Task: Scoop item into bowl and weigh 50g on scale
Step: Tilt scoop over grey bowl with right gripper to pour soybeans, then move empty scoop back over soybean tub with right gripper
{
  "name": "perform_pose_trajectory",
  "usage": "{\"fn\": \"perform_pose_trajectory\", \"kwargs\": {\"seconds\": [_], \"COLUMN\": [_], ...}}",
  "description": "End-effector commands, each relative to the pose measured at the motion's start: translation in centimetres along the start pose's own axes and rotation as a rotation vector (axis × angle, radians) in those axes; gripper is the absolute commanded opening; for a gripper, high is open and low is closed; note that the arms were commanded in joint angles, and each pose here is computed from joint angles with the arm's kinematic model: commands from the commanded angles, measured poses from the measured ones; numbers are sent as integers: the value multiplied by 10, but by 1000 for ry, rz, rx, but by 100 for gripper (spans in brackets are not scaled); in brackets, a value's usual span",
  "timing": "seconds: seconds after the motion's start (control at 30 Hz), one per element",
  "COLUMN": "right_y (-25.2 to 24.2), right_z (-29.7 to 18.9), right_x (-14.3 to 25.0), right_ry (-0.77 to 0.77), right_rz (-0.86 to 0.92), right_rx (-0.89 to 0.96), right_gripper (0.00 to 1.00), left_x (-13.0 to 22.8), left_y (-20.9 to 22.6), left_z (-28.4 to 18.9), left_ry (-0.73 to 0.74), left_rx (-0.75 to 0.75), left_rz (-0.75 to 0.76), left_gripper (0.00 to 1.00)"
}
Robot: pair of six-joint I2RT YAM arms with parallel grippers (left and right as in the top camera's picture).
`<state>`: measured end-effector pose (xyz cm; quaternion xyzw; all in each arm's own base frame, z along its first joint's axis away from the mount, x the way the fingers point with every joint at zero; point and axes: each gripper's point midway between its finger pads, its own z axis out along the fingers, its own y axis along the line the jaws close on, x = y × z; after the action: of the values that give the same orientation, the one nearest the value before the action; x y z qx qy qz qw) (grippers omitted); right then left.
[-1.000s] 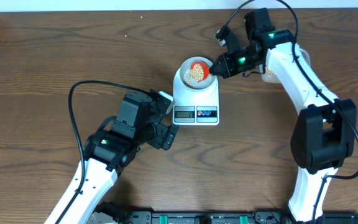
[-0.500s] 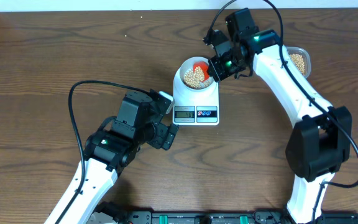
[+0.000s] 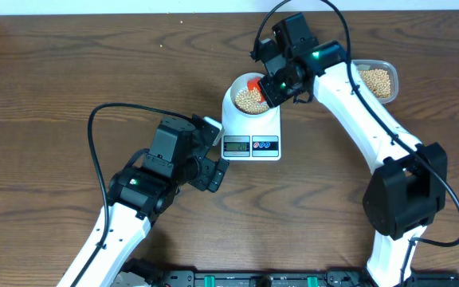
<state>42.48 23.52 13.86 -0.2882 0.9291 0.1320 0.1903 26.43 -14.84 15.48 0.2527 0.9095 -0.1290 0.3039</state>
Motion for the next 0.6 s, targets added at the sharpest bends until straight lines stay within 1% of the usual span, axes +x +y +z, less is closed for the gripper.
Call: {"fn": "perform_pose_trajectory", "kwargs": {"seconds": [0.0, 0.13, 0.3, 0.4, 0.57], "right_y": [4, 7, 14, 13, 18], "right_z": [-25, -38, -43, -46, -46], "right_x": [-18, -23, -26, -26, -28], "right_ry": [-62, -82, -89, -86, -95], "right_rz": [-50, -85, -134, -150, -150], "right_rx": [64, 134, 186, 248, 228], "right_gripper": [1, 1, 1, 1, 1], "left_x": [-7, -7, -7, -7, -7], "left_y": [1, 1, 1, 1, 1], "left_z": [-4, -4, -4, -4, -4], "left_ry": [-16, -16, -16, -16, -16], "left_rx": [3, 3, 3, 3, 3], "left_rz": [7, 7, 7, 7, 7], "left_gripper": [89, 89, 89, 89, 89]}}
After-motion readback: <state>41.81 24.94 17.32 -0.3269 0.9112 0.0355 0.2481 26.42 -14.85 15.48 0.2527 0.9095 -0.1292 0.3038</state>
